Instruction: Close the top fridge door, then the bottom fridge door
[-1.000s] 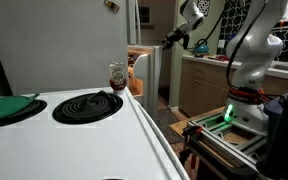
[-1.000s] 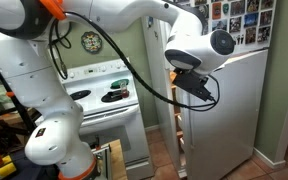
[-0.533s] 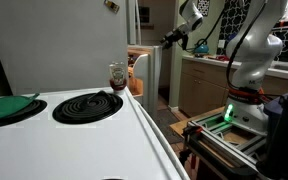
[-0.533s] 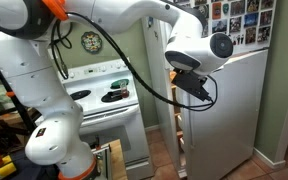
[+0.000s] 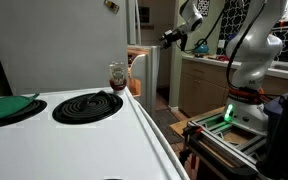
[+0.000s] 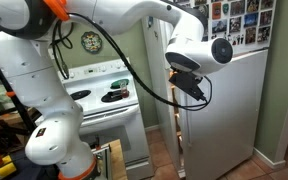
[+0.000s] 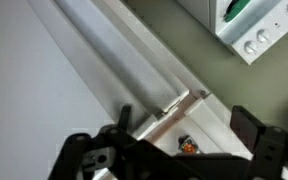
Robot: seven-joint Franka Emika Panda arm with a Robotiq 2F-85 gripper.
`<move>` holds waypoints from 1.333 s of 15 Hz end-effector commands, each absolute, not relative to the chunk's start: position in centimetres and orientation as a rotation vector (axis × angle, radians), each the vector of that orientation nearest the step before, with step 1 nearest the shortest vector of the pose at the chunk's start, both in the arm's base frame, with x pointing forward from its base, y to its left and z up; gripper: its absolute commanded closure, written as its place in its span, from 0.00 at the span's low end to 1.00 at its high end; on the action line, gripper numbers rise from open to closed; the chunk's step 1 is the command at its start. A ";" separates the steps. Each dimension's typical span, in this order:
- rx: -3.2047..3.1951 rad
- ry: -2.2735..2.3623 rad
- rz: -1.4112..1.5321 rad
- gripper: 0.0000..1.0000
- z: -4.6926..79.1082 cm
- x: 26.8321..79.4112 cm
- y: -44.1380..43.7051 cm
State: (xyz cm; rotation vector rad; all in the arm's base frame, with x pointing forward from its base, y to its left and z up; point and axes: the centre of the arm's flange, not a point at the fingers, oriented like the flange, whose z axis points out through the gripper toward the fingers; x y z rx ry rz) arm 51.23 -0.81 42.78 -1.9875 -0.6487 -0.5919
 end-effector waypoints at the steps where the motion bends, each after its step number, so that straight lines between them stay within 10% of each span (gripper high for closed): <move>1: -1.825 -0.597 -0.514 0.00 42.4 50.1 1.4; 20: -1.789 -0.586 -0.524 0.00 43.7 49.3 -0.1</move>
